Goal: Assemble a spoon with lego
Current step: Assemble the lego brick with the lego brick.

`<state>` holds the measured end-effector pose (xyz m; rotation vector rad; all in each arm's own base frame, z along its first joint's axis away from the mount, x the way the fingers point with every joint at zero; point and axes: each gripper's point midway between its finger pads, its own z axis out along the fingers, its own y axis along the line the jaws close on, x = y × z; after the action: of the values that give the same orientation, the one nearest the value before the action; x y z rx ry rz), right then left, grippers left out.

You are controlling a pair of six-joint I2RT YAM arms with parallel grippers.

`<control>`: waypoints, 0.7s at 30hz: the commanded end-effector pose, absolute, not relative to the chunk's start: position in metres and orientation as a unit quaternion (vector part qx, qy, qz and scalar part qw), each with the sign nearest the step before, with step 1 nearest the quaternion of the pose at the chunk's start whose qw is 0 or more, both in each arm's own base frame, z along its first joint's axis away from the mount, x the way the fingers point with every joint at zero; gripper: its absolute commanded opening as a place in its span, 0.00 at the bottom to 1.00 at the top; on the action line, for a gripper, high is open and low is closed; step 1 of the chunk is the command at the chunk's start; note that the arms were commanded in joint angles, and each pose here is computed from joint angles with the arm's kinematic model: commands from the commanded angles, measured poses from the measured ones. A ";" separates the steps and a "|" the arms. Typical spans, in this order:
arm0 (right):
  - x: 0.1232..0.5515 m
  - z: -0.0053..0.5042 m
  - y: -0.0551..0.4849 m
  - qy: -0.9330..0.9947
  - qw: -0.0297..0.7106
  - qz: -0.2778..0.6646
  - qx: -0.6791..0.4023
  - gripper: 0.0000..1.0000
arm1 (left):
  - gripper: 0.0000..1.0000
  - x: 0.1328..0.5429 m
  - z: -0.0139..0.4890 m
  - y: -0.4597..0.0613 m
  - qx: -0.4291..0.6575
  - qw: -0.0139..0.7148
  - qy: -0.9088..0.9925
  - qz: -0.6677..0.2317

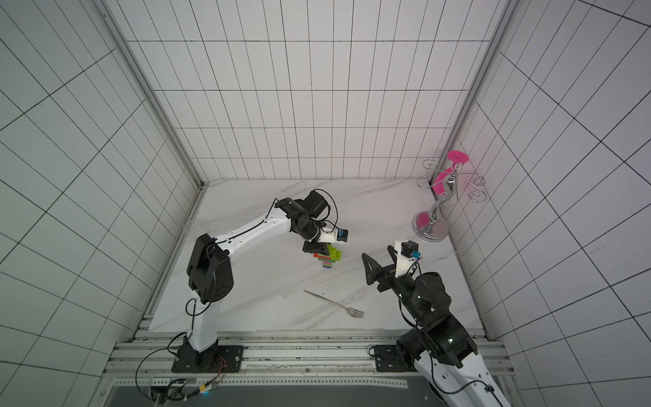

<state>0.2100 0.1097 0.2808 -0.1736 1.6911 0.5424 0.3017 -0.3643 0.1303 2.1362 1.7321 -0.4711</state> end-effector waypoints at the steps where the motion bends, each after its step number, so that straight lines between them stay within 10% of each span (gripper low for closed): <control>1: 0.215 0.270 0.114 0.744 0.620 0.237 -0.080 0.93 | 0.35 0.275 0.067 -0.327 0.750 0.037 0.645 -0.143; 15: 0.218 0.265 0.117 0.751 0.612 0.233 -0.086 0.93 | 0.34 0.282 0.074 -0.340 0.740 0.050 0.652 -0.155; 21: 0.220 0.263 0.121 0.755 0.606 0.235 -0.092 0.93 | 0.64 0.292 0.114 -0.352 0.733 0.113 0.652 -0.156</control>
<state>0.2180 0.1175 0.2657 -0.1957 1.7532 0.5374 0.2890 -0.3439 0.0867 2.2130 1.9500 -0.4538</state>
